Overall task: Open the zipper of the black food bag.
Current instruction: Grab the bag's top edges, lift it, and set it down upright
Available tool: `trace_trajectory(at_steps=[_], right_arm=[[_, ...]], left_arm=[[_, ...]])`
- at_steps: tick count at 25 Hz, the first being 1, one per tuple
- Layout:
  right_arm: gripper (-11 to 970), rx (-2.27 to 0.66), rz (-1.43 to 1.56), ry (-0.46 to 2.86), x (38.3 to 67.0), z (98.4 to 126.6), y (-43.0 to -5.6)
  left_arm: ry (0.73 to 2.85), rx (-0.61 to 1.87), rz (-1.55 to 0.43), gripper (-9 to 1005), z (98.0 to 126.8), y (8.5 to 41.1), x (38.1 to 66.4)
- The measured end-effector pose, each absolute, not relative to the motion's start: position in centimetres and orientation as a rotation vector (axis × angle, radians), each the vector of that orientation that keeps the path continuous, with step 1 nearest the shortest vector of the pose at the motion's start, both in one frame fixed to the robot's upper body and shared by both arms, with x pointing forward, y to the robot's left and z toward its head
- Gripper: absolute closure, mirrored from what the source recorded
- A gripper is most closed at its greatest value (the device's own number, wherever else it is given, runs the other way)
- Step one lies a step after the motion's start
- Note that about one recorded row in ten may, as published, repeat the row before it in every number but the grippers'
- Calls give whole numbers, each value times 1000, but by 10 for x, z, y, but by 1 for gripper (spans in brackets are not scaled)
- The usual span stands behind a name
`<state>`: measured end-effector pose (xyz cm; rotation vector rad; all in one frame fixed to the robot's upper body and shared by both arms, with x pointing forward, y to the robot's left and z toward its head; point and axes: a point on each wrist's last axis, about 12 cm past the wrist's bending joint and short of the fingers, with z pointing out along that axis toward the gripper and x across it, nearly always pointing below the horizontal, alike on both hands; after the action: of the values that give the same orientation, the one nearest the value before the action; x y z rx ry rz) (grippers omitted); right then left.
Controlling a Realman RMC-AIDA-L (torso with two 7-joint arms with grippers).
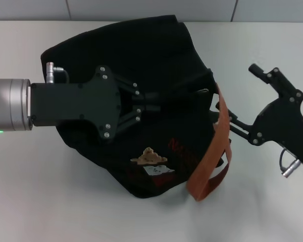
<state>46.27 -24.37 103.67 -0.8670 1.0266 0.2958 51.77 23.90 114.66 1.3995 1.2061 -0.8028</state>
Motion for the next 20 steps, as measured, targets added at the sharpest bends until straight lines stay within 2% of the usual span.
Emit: trace_trajectory(at_steps=[8, 20], right_arm=[[133, -934, 323, 1047, 480, 1036, -230], [132, -956, 386, 1000, 488, 1043, -208]], left_arm=[[1200, 1400, -810, 901, 1147, 237, 518], [1180, 1389, -807, 901, 1152, 232, 524]])
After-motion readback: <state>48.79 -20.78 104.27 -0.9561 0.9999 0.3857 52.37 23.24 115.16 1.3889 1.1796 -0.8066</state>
